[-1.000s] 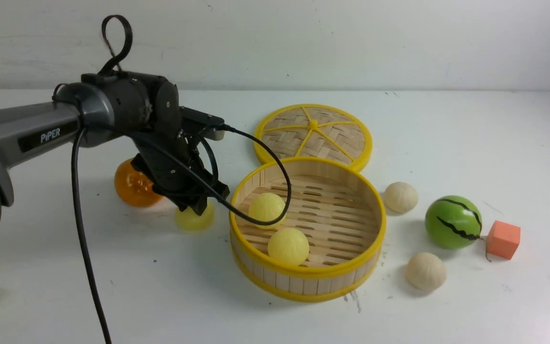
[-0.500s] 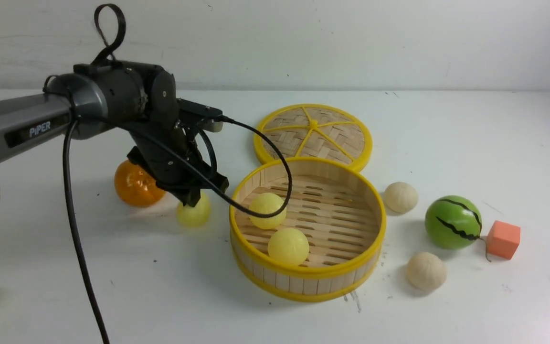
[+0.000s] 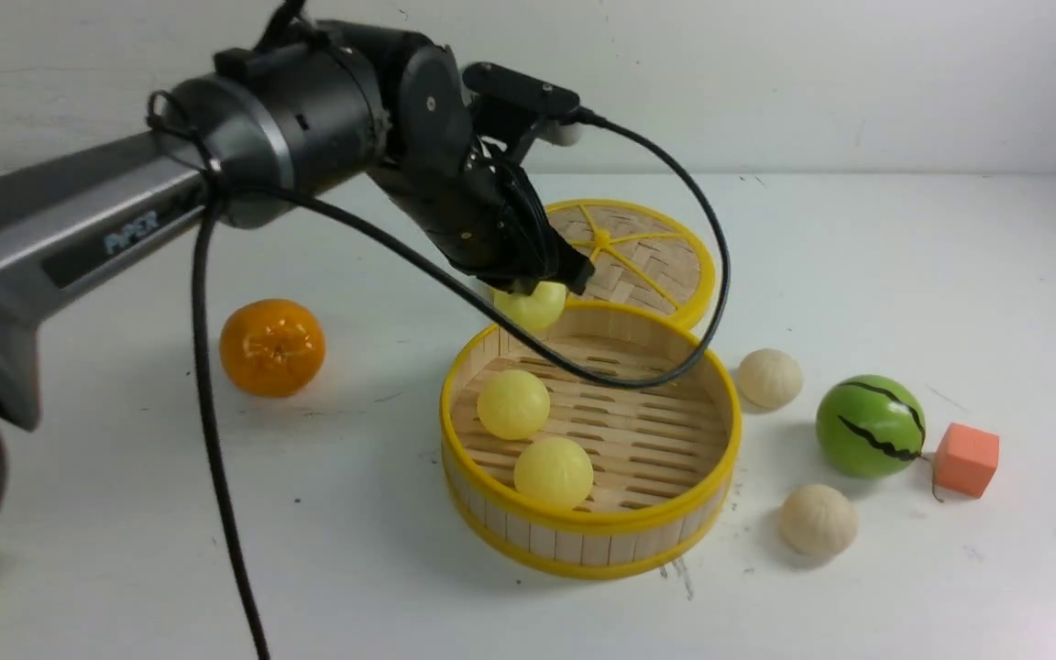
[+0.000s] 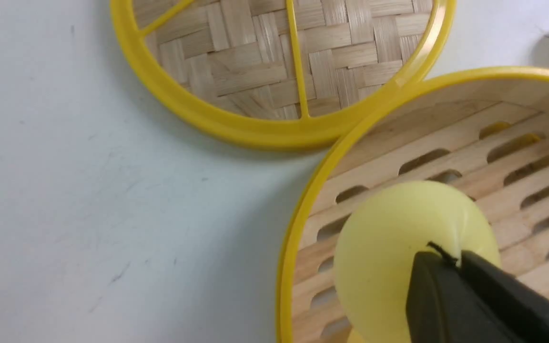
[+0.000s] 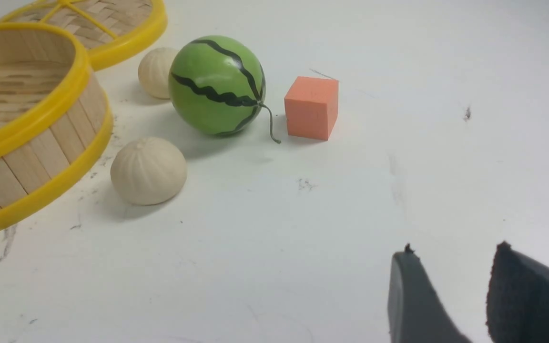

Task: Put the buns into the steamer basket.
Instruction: Use the left arm to put the steamed stuffed bun into the steamer, then use the right arm to grab a steamed stuffed bun

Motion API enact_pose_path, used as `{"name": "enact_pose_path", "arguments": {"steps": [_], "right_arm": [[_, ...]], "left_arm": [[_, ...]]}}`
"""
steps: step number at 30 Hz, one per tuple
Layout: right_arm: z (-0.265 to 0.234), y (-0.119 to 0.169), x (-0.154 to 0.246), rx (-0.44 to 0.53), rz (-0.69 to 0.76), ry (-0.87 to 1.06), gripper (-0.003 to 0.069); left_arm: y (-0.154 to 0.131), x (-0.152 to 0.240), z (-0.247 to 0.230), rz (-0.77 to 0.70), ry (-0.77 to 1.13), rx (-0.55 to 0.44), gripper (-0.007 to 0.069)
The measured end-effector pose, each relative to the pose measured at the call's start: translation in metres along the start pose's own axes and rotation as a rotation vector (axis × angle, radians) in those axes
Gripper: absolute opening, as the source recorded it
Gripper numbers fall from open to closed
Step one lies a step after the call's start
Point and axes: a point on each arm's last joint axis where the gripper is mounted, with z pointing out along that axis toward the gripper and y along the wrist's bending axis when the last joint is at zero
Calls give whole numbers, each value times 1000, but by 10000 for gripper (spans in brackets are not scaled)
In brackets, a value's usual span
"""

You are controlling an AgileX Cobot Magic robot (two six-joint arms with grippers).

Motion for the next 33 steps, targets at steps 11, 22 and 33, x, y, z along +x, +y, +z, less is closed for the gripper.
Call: {"name": "enact_pose_path", "arguments": {"steps": [11,22,33], "right_arm": [[0,0,0,0,0,0,239],[0,0,0,0,0,0,239],[0,0,0,0,0,0,239]], "left_arm": [[-1,9,66,-9,56,17,83],[-3,-19,-15,-20,83,33,383],[-8,-15,-179,-49,-25,-17,-13]]}}
